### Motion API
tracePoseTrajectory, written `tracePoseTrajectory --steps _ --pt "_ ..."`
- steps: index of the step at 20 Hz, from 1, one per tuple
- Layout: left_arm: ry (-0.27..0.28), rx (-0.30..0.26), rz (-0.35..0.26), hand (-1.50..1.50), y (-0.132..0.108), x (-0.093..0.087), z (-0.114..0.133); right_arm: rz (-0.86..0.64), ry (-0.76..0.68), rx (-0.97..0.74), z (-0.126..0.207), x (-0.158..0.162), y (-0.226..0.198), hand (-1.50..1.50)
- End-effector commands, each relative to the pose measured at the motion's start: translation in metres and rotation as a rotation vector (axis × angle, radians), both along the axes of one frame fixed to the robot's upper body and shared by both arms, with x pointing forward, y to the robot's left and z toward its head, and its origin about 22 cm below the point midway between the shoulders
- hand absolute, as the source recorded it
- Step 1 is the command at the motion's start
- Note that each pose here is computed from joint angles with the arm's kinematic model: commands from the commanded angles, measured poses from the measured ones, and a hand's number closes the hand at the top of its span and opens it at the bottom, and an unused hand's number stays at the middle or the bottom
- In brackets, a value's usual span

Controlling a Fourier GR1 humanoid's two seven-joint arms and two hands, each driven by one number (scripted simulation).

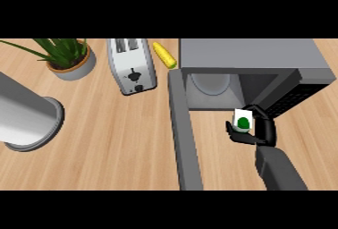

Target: Pick up the milk, place it into the microwave and close the microwave

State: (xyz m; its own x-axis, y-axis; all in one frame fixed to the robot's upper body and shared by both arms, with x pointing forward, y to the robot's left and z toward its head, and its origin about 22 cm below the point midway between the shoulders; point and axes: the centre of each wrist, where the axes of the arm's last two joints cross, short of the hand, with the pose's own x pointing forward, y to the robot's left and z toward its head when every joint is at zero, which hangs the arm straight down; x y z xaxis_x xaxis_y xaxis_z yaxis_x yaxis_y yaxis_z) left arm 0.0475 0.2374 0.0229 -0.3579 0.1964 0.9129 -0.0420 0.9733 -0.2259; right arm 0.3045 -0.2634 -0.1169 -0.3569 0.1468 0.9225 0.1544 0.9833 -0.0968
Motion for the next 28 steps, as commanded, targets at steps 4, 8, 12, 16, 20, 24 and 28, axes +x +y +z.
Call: tracePoseTrajectory --steps 4,8,12,16,20,24,28 --pt "0.034 -0.003 -0.036 -1.50 -0.002 -0.006 -0.016 0.034 -0.069 -0.002 0.013 -0.023 0.001 1.50" --pt "0.009 -0.016 -0.036 -1.50 -0.010 -0.007 0.006 0.037 -0.013 -0.059 0.029 -0.049 -0.025 1.50" --pt "-0.004 0.000 -0.007 -1.50 -0.006 -0.011 0.011 0.105 -0.017 -0.010 0.053 -0.067 -0.014 1.50" --pt "0.013 -0.026 0.026 -1.50 -0.013 -0.018 0.017 0.176 -0.034 0.164 0.063 -0.085 0.001 1.50" --pt "0.014 -0.009 0.022 -1.50 0.019 -0.005 -0.002 0.202 -0.047 0.244 0.088 -0.075 0.042 1.50" --pt "0.012 -0.024 0.004 -1.50 0.007 -0.004 -0.003 0.153 -0.067 0.165 0.107 -0.070 0.052 1.50" --pt "0.023 -0.028 0.008 -1.50 -0.002 -0.025 0.005 0.131 -0.048 0.077 0.113 -0.054 0.061 1.50"
